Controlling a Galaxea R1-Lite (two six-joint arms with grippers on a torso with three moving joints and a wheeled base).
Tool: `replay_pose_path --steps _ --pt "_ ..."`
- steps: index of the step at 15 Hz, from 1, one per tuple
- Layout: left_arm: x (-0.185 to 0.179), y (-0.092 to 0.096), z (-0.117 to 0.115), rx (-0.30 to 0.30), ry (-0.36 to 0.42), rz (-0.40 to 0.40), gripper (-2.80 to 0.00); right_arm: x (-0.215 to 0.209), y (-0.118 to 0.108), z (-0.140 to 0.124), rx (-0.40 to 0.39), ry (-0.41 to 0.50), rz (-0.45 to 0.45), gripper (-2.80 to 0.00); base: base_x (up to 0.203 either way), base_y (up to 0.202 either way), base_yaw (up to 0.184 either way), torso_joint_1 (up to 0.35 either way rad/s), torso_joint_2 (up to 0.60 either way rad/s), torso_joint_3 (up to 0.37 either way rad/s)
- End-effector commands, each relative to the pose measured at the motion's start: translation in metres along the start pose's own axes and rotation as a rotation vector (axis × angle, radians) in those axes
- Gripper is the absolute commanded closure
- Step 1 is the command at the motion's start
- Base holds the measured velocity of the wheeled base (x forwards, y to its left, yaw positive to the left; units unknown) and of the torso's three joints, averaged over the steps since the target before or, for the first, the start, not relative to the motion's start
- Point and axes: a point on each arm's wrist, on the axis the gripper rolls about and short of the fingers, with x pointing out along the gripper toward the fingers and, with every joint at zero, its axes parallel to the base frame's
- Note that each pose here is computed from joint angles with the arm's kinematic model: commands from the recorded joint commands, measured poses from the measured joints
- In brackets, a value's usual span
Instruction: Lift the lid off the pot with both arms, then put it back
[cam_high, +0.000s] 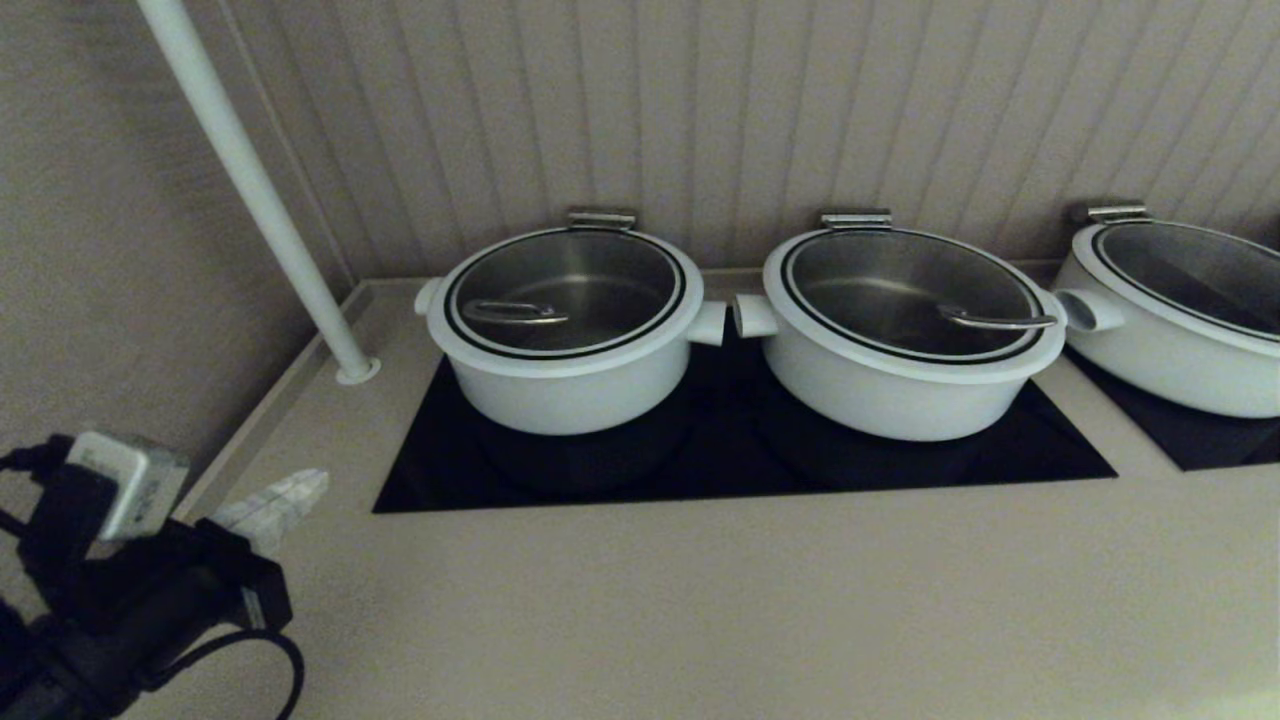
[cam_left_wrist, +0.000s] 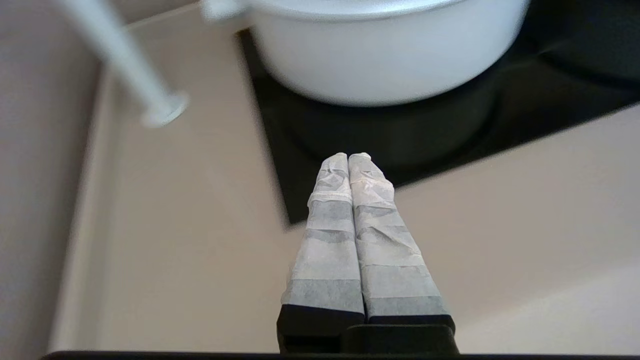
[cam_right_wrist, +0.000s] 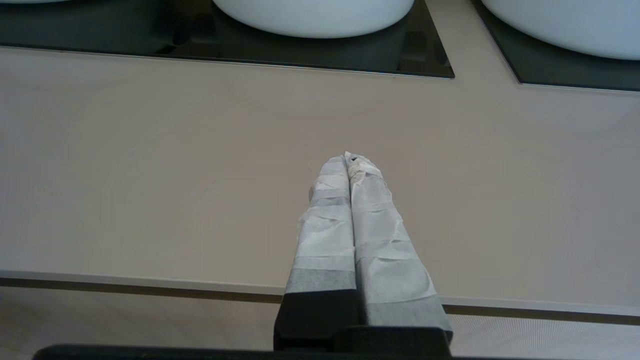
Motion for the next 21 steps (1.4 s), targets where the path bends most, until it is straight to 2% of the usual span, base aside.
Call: replay_pose_path --steps 1,4,9,13,15,20,21 --pt "-0.024 0.007 0.004 0.003 -0.065 0.080 0.00 0.000 0.000 0.000 -0.001 0.002 0.001 0.00 0.000 0.000 0.000 0.000 0.00 0.000" --pt "-0.039 0.012 0.009 0.009 -0.113 0.160 0.00 0.000 0.000 0.000 -0.001 0.002 0.001 0.00 0.000 0.000 0.000 0.000 0.00 0.000" --pt "-0.092 0.001 -0.002 -0.004 -0.103 0.203 0.00 0.000 0.000 0.000 -0.001 0.002 0.001 0.00 0.000 0.000 0.000 0.000 0.00 0.000" --pt "-0.135 -0.013 -0.040 -0.020 -0.009 0.243 0.00 0.000 0.000 0.000 -0.001 0.002 0.001 0.00 0.000 0.000 0.000 0.000 0.00 0.000" --pt "-0.145 -0.020 -0.062 -0.055 0.100 0.250 0.00 0.000 0.000 0.000 -0.001 0.002 0.001 0.00 0.000 0.000 0.000 0.000 0.00 0.000" --pt "-0.164 -0.027 -0.074 -0.067 -0.021 0.213 0.00 0.000 0.000 0.000 -0.001 0.002 0.001 0.00 0.000 0.000 0.000 0.000 0.00 0.000" --pt "-0.164 -0.027 -0.074 -0.072 -0.021 0.207 0.00 0.000 0.000 0.000 -0.001 0.002 0.001 0.00 0.000 0.000 0.000 0.000 0.00 0.000"
